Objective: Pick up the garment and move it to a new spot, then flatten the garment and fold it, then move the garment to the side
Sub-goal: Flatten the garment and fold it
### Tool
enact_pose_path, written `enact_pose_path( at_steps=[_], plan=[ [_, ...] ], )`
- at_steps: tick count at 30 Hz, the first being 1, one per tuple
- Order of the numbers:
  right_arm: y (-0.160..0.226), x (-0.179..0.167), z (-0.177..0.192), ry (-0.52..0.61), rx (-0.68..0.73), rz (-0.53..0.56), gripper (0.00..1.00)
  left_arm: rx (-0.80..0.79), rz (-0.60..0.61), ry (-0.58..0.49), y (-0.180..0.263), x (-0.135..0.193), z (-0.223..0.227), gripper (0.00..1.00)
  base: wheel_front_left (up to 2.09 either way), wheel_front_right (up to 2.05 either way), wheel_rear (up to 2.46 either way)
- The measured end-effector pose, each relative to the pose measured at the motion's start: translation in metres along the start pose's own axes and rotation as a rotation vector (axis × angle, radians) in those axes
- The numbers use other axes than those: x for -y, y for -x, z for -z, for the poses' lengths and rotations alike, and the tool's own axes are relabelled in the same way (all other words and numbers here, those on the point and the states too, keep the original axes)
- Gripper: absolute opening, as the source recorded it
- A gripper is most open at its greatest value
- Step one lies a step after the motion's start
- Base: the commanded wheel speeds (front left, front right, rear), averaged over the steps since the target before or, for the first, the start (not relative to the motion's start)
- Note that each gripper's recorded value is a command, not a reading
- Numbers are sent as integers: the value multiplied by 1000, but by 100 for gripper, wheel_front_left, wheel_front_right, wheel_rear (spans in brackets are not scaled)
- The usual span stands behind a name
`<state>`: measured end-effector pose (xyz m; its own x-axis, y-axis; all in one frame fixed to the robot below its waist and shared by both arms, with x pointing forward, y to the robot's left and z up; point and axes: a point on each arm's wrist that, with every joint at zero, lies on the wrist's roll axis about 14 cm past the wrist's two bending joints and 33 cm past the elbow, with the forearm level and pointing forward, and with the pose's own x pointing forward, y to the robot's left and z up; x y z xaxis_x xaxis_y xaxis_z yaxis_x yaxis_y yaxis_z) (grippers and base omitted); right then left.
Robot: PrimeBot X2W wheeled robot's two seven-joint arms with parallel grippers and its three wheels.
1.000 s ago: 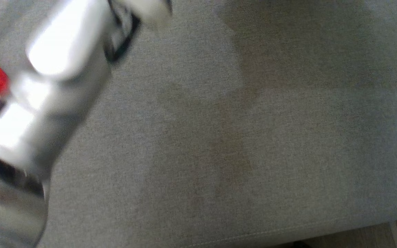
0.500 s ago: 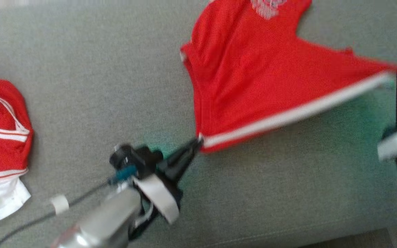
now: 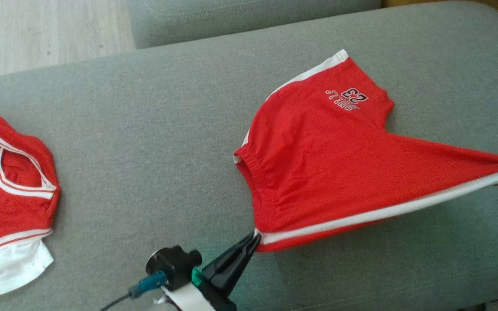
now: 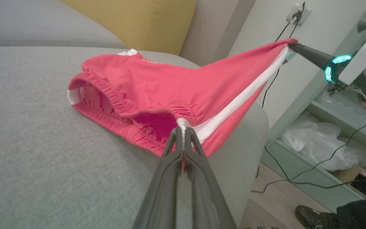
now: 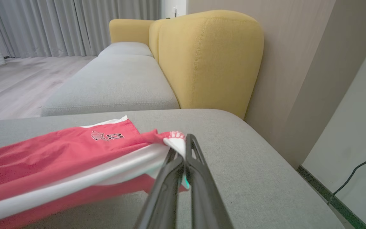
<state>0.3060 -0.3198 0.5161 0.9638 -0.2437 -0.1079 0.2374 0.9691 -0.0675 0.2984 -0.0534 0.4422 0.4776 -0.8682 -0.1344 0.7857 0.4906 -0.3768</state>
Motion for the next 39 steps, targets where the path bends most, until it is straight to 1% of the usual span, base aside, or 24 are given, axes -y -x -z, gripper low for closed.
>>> enact_pose_path(
  at_steps=[3,4,7,8,12,15,18,23,26,30,31,32,33,34,35,39],
  plan=[
    [-11,-5,-6,-21,5,-7,0,46,-10,56,-8,1,-13,0,0,0,0],
    [-19,-8,-7,-25,5,-14,0,59,-18,87,-12,-1,-18,0,0,0,0],
    [-54,-26,-13,-35,7,-59,0,100,-35,130,-29,-11,-36,0,0,0,0],
    [-54,-26,-13,-35,7,-59,0,100,-35,130,-29,-11,-36,0,0,0,0],
    [-106,-43,-16,-6,-11,-108,0,119,-83,99,-47,-41,-57,0,0,0,0],
    [-141,-64,-10,14,-41,-158,0,142,-139,131,-54,-65,-67,0,0,0,0],
    [-172,-85,-3,29,-73,-199,0,162,-198,204,-57,-87,-70,0,0,0,0],
    [-213,-117,8,65,-121,-258,0,171,-239,302,-63,-109,-74,0,0,0,0],
    [-232,-132,17,77,-145,-281,0,176,-251,307,-66,-121,-79,0,0,0,0],
    [-248,-149,33,93,-182,-305,0,170,-273,316,-67,-134,-76,0,0,0,0],
    [-250,-152,38,98,-194,-309,27,160,-278,321,-67,-136,-72,0,0,0,0],
    [-252,-154,43,103,-210,-313,78,145,-280,324,-67,-137,-67,0,0,0,0],
    [-253,-156,47,106,-220,-316,100,134,-284,328,-67,-138,-62,33,0,0,0],
    [-253,-158,51,106,-230,-317,100,126,-287,328,-67,-139,-59,98,0,0,0],
    [-253,-159,56,107,-242,-320,100,118,-291,325,-66,-140,-55,100,0,0,0],
    [-244,-159,68,94,-290,-323,100,118,-315,290,-61,-144,-53,100,0,0,0]
  ],
)
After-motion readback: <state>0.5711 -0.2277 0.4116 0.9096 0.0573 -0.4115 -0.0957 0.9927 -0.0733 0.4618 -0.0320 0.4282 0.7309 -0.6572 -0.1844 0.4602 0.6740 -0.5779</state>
